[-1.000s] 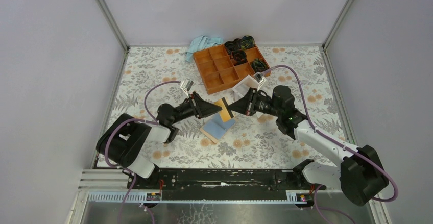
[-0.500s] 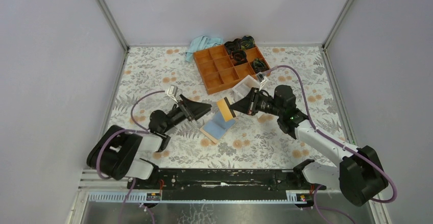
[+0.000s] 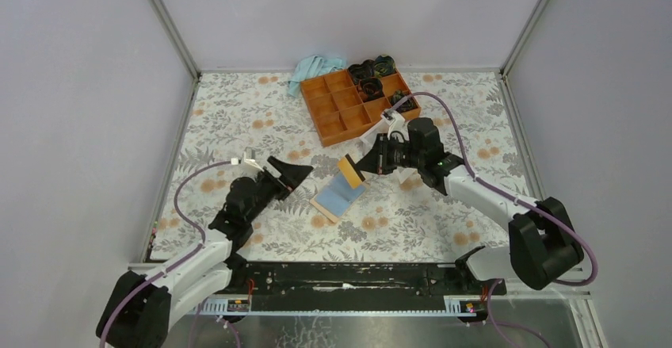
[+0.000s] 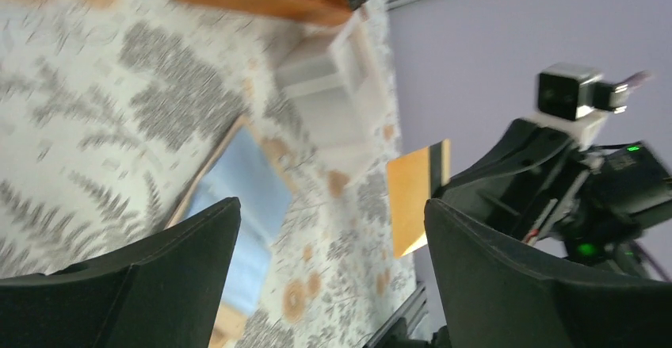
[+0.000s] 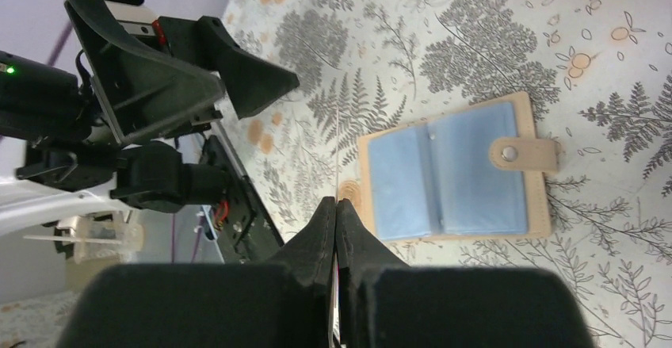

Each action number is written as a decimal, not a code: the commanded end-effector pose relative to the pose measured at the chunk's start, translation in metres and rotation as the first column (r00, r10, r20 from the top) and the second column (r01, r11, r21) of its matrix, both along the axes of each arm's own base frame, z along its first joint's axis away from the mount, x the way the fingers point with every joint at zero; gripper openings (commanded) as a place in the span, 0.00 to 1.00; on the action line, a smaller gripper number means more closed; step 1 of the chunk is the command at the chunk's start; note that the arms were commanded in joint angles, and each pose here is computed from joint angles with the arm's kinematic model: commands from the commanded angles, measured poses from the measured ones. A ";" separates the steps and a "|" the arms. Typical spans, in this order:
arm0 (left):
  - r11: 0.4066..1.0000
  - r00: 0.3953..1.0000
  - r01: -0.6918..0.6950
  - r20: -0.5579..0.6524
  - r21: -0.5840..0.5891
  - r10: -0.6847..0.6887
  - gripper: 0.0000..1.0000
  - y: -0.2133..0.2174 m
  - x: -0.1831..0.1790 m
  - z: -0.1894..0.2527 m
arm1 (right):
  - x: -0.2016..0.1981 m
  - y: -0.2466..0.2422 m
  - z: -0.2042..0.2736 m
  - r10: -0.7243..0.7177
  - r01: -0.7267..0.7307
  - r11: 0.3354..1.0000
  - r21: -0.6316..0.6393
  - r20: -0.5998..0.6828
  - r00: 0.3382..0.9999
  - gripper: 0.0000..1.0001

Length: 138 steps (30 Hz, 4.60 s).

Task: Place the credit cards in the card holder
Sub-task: Pick up the credit card from the storage box, then insert the credit card into the card holder.

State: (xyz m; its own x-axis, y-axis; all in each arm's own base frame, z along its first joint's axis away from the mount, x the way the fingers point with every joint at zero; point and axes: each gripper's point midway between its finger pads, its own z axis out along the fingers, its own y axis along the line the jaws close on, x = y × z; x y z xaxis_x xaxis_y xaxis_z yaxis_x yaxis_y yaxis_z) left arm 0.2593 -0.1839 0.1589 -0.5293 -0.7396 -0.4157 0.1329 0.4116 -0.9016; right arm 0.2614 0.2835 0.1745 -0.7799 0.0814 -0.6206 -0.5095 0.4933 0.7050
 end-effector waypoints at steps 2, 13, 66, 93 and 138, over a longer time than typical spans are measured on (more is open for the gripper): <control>0.988 0.981 -0.004 -0.189 0.153 0.033 0.91 -0.002 -0.024 -0.067 | 0.010 0.001 -0.006 0.054 -0.048 0.995 -0.088 0.067 0.996 0.00; 0.964 0.962 0.019 -0.269 0.266 0.055 0.83 -0.031 -0.053 -0.095 | 0.017 0.008 -0.037 0.103 -0.070 0.957 -0.283 0.105 0.989 0.00; 0.883 0.928 0.059 -0.351 0.466 0.124 0.00 -0.033 -0.082 -0.145 | 0.014 0.038 -0.094 0.274 -0.208 0.872 -0.443 0.090 0.957 0.00; 0.844 0.923 0.017 -0.333 0.535 0.192 0.00 -0.025 -0.071 -0.151 | 0.005 0.048 -0.113 0.296 -0.250 0.891 -0.379 0.068 0.953 0.00; 0.825 0.904 -0.028 -0.338 0.564 0.262 0.00 0.000 -0.041 -0.159 | 0.016 0.048 -0.100 0.038 0.032 0.940 -0.341 0.197 0.980 0.00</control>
